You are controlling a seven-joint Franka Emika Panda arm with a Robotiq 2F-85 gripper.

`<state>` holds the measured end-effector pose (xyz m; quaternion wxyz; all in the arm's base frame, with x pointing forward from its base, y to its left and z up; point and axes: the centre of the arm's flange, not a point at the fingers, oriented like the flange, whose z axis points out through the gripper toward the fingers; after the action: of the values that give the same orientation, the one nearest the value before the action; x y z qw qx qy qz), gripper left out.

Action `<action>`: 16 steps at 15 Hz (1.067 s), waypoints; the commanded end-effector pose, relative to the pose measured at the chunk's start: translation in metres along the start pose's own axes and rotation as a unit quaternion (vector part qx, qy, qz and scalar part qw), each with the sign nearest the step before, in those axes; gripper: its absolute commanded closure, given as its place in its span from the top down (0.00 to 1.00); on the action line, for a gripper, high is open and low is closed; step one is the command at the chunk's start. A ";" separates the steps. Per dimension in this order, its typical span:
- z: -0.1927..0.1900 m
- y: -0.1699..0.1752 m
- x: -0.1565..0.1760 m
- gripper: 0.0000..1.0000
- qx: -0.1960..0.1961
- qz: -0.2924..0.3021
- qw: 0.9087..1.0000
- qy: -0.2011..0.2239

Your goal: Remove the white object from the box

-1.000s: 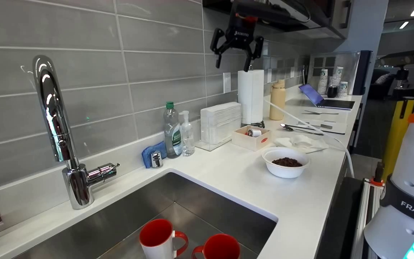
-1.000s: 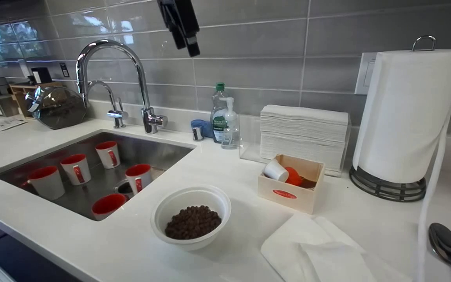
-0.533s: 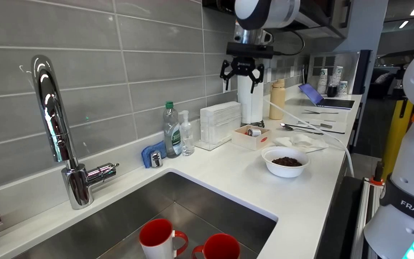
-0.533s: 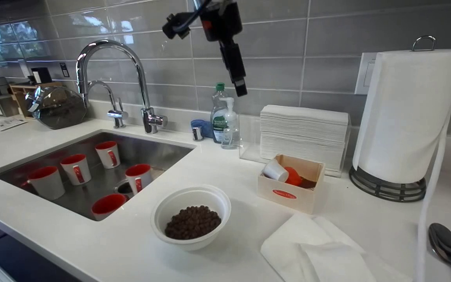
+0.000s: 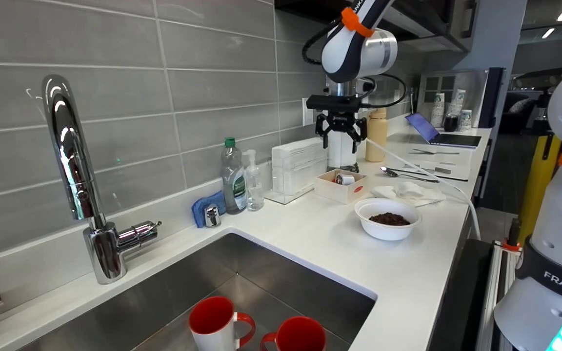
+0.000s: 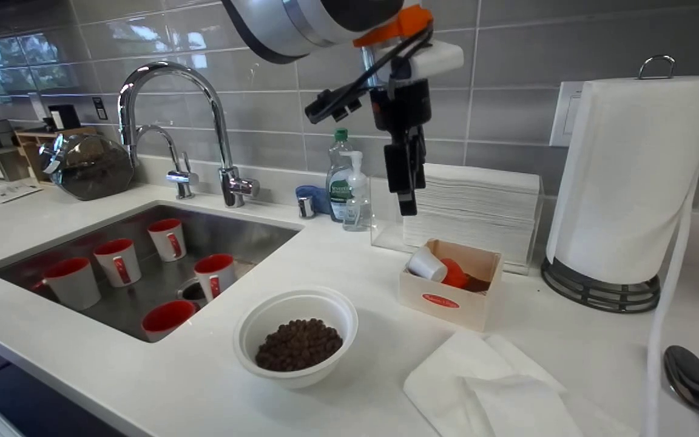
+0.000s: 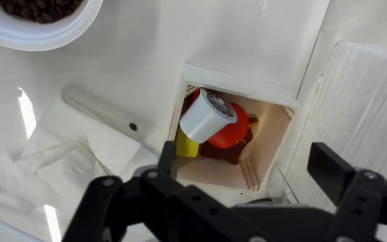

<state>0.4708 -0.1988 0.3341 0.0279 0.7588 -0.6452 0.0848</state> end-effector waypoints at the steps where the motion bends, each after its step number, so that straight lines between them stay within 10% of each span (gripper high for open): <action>1: 0.034 -0.014 0.022 1.00 -0.008 0.050 0.999 -0.001; 12: 0.117 -0.006 0.035 1.00 -0.020 0.098 0.995 -0.026; 16: 0.126 0.004 0.038 0.56 -0.016 0.102 0.994 -0.031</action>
<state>0.4831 -0.2479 0.2229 0.0220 0.6912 -0.7209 0.0455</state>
